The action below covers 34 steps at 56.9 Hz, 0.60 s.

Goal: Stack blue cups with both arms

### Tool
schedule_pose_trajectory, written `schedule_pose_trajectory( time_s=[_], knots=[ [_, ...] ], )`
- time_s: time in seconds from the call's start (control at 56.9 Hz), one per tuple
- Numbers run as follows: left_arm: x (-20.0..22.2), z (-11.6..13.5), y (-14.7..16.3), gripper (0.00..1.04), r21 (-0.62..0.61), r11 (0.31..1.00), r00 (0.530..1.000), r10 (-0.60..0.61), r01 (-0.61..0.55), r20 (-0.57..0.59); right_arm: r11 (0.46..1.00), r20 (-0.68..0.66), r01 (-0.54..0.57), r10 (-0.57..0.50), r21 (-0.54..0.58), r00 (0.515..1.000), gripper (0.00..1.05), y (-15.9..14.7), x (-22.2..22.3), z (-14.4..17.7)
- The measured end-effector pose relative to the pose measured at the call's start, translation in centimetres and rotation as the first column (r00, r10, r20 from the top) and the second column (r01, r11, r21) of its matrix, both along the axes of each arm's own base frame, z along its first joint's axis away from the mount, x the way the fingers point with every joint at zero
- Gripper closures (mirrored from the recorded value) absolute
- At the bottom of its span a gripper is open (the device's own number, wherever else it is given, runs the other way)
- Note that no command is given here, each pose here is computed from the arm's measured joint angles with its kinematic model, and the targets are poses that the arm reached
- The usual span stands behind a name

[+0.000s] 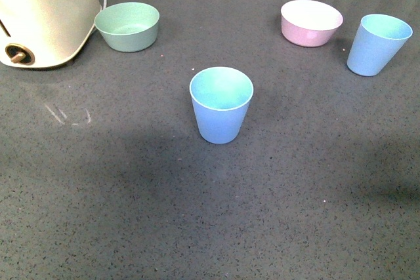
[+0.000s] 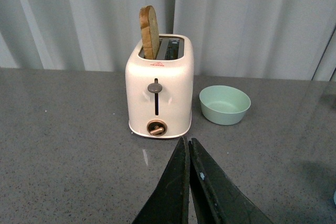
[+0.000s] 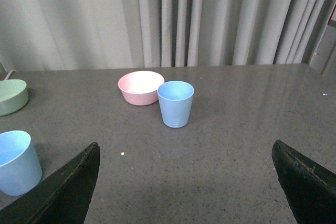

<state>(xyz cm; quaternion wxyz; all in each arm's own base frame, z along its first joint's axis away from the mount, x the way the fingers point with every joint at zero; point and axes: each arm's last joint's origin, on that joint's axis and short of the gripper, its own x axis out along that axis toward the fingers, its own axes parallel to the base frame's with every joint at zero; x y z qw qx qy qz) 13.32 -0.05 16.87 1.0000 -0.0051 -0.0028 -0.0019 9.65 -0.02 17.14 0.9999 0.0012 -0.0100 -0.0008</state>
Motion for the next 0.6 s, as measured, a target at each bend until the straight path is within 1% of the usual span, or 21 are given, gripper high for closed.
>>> schedule_pose_trajectory(
  time_s=[0.597],
  knots=[
    [-1.9, 0.3, 0.0, 1.03, 0.000, 1.000, 1.000, 0.000, 0.000, 0.010, 1.000, 0.000, 0.000, 0.000, 0.000, 1.000, 0.09, 0.0, 0.0, 0.0]
  ],
)
